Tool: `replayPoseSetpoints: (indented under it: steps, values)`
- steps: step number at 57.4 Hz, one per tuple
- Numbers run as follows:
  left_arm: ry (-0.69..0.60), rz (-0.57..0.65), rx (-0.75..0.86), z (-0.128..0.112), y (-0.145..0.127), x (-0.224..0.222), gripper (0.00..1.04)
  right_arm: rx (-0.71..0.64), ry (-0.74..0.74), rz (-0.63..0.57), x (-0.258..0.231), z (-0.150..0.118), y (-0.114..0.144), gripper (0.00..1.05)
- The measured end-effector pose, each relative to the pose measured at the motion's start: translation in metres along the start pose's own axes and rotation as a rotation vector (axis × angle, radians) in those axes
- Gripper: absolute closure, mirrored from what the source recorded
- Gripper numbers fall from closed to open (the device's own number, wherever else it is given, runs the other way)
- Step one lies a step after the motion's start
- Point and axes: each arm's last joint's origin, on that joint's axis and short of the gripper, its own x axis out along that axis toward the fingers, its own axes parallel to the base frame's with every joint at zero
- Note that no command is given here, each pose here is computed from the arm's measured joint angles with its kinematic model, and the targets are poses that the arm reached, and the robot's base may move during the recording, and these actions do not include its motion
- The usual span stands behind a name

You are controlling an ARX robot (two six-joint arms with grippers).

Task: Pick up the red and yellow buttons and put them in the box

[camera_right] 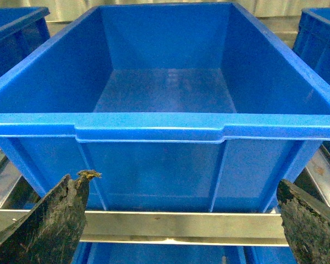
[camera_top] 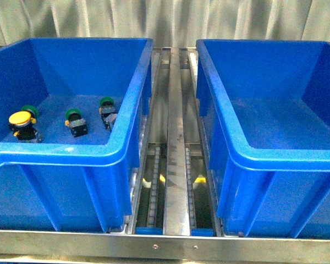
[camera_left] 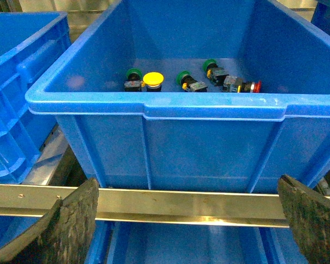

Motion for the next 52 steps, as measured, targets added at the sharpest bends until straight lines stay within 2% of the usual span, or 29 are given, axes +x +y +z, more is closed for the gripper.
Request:
replayPoseSetpoints:
  steps: [14, 16, 19, 21, 24, 28, 32, 36, 46, 52]
  values:
    - [0.0, -0.001, 0.0, 0.0, 0.0, 0.0, 0.08, 0.0, 0.0, -0.002, 0.0, 0.0, 0.0, 0.06]
    - [0.029, 0.016, -0.018, -0.001, 0.0, 0.001, 0.08, 0.0, 0.0, -0.002, 0.0, 0.0, 0.0, 0.06]
    - [0.147, 0.098, -0.07, 0.0, -0.003, 0.0, 0.08, 0.0, 0.001, -0.003, 0.0, 0.0, 0.0, 0.06]
    - [0.203, 0.175, -0.117, 0.014, -0.007, 0.003, 0.08, 0.0, 0.0, -0.004, 0.0, 0.0, 0.0, 0.06]
    - [0.179, 0.2, -0.154, 0.034, -0.012, 0.007, 0.08, 0.0, 0.0, -0.002, 0.0, 0.0, 0.0, 0.06]
    - [0.067, 0.215, -0.208, 0.082, -0.02, 0.019, 0.08, 0.0, 0.0, -0.002, 0.0, 0.0, 0.0, 0.06]
    - [-0.072, 0.168, -0.255, 0.13, -0.028, 0.033, 0.08, 0.0, 0.0, -0.003, 0.0, 0.0, 0.0, 0.06]
    - [-0.128, 0.155, -0.243, 0.165, -0.038, 0.053, 0.08, 0.0, 0.0, -0.003, 0.0, 0.0, 0.0, 0.06]
    - [-0.003, 0.219, -0.114, 0.187, -0.055, 0.112, 0.08, 0.0, 0.0, -0.003, 0.0, 0.0, 0.0, 0.06]
    - [0.157, 0.239, -0.022, 0.178, -0.054, 0.155, 0.08, 0.0, 0.0, -0.003, 0.0, 0.0, 0.0, 0.06]
